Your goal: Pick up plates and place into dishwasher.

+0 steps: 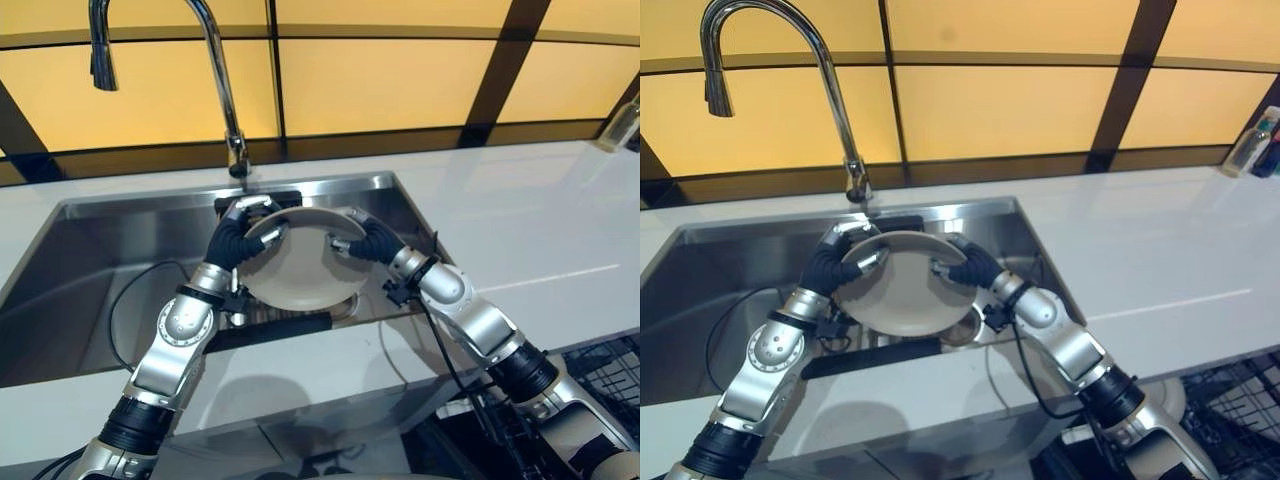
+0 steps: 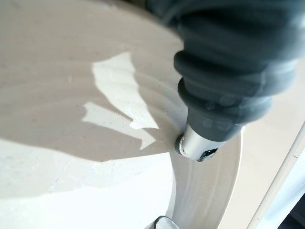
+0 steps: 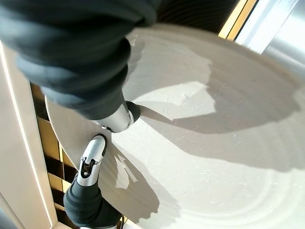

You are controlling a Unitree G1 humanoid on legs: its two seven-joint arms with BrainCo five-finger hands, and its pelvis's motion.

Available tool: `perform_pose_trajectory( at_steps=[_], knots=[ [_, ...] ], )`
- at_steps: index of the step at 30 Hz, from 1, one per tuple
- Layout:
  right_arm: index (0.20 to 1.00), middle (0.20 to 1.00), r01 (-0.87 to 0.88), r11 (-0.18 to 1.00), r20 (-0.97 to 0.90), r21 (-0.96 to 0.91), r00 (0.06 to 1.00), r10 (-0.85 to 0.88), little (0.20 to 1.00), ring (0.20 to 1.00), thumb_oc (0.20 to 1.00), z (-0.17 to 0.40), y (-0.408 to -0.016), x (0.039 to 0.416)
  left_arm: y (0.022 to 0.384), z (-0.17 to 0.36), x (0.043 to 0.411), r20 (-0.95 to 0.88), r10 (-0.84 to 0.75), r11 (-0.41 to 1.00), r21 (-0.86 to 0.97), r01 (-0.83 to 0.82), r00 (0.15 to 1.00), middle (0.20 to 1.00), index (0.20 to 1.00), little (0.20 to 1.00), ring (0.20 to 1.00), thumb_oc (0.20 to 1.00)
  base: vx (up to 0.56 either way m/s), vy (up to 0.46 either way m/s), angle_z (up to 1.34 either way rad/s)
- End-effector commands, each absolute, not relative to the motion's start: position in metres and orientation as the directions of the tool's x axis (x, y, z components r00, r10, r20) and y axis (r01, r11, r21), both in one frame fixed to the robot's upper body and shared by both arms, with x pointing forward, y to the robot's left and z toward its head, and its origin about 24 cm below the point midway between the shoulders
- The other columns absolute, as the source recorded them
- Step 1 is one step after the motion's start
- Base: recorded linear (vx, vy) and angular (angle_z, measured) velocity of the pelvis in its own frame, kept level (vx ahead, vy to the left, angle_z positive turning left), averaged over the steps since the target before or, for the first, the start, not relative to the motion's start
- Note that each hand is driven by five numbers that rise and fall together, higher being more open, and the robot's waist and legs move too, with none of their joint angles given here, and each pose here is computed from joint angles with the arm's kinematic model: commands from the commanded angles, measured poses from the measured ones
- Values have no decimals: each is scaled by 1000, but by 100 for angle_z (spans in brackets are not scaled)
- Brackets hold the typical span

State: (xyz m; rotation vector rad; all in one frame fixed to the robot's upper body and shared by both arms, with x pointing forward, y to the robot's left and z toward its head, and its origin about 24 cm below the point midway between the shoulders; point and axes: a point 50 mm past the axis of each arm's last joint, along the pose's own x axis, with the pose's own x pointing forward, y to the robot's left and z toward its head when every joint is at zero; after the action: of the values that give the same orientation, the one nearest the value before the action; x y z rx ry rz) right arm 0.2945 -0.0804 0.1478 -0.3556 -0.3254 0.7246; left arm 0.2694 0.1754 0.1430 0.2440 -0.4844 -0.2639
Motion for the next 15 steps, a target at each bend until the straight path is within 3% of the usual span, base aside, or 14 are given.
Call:
perform_pose_trajectory(
  at_steps=[1,5,6,7,8,15],
  knots=[
    [200,200,-629,639,250,-443,598,762,200,200,200,165,-58,281,168,168,275,547,-293,950,261,173,784,200,200,200,200,200,-15,3,-5],
    [200,200,-585,680,285,-442,627,725,200,200,200,170,-63,283,169,164,276,534,-274,956,239,168,800,200,200,200,200,200,-21,20,-5],
    [200,200,-573,690,292,-442,636,715,200,200,200,171,-64,284,170,162,277,531,-264,959,230,163,805,398,398,398,398,398,-24,34,-6],
    [200,200,-561,699,298,-443,643,705,200,200,200,172,-66,285,172,161,277,528,-251,963,219,156,811,947,947,947,947,947,-23,36,-11],
    [200,200,-544,709,304,-448,653,693,200,200,200,174,-70,285,173,160,278,525,-236,968,201,150,818,1000,1000,1000,1000,1000,-23,36,-17],
    [200,200,-421,784,365,-457,714,597,200,200,200,183,-98,286,177,157,276,523,-203,976,170,132,828,1000,1000,1000,1000,1000,-24,36,-23]
  ],
)
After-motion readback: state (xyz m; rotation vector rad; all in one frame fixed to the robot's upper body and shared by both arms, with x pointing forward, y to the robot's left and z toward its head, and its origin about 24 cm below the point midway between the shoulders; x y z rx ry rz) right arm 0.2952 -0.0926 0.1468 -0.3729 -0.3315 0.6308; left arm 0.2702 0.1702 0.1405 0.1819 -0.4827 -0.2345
